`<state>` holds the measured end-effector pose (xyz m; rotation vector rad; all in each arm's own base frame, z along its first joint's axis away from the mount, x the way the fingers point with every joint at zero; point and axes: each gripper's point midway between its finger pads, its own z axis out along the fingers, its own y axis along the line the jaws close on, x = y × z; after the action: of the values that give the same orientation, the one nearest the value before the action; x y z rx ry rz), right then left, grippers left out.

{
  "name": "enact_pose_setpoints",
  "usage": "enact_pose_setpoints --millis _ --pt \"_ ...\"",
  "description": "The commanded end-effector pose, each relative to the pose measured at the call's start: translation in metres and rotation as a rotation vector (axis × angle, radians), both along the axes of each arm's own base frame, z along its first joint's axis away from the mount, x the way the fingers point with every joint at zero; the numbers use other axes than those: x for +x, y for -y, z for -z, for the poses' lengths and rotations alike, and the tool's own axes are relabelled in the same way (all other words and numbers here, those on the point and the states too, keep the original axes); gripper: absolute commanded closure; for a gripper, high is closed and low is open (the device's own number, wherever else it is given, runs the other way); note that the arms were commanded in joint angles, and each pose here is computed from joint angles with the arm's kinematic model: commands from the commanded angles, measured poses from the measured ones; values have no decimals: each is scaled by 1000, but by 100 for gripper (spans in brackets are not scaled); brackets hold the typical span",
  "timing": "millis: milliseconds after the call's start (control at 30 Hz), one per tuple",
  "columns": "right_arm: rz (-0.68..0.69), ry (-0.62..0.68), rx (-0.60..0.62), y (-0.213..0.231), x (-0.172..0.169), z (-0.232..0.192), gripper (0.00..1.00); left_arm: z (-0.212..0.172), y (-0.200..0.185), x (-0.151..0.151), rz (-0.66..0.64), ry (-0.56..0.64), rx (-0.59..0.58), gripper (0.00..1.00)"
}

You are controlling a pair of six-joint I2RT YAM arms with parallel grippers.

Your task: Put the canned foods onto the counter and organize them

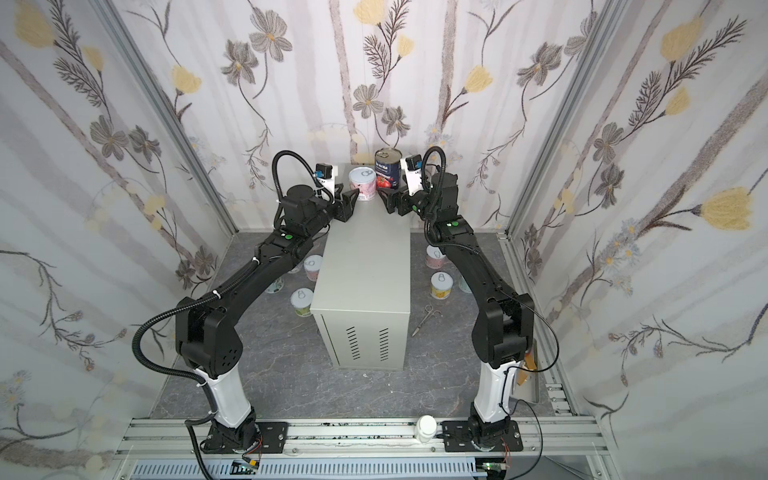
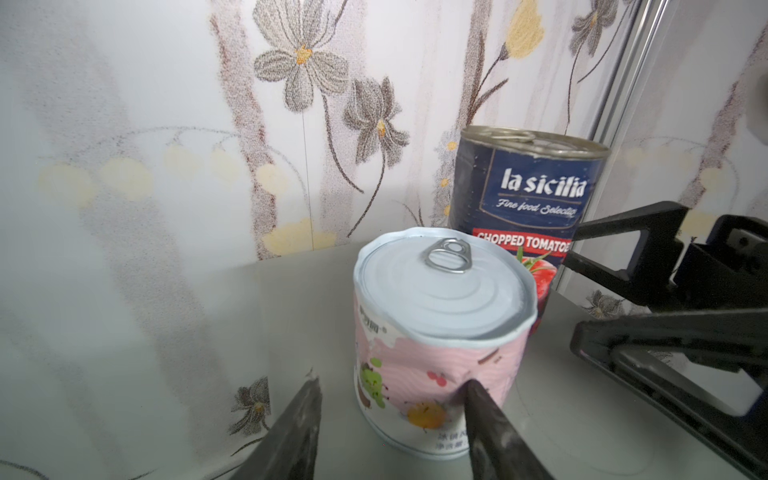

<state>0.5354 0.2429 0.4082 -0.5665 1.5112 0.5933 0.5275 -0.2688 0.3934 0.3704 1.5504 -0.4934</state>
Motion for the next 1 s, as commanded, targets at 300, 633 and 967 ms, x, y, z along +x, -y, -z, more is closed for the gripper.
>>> enact_pose_setpoints --millis 300,633,967 --pt "-12 29 -7 -4 7 -3 7 38 -6 12 -34 -118 37 45" --pt "-15 22 -9 -5 10 0 7 42 -9 21 -47 -128 37 43" --pt "-27 31 -12 -7 12 0 15 41 -19 23 -78 -135 42 41"
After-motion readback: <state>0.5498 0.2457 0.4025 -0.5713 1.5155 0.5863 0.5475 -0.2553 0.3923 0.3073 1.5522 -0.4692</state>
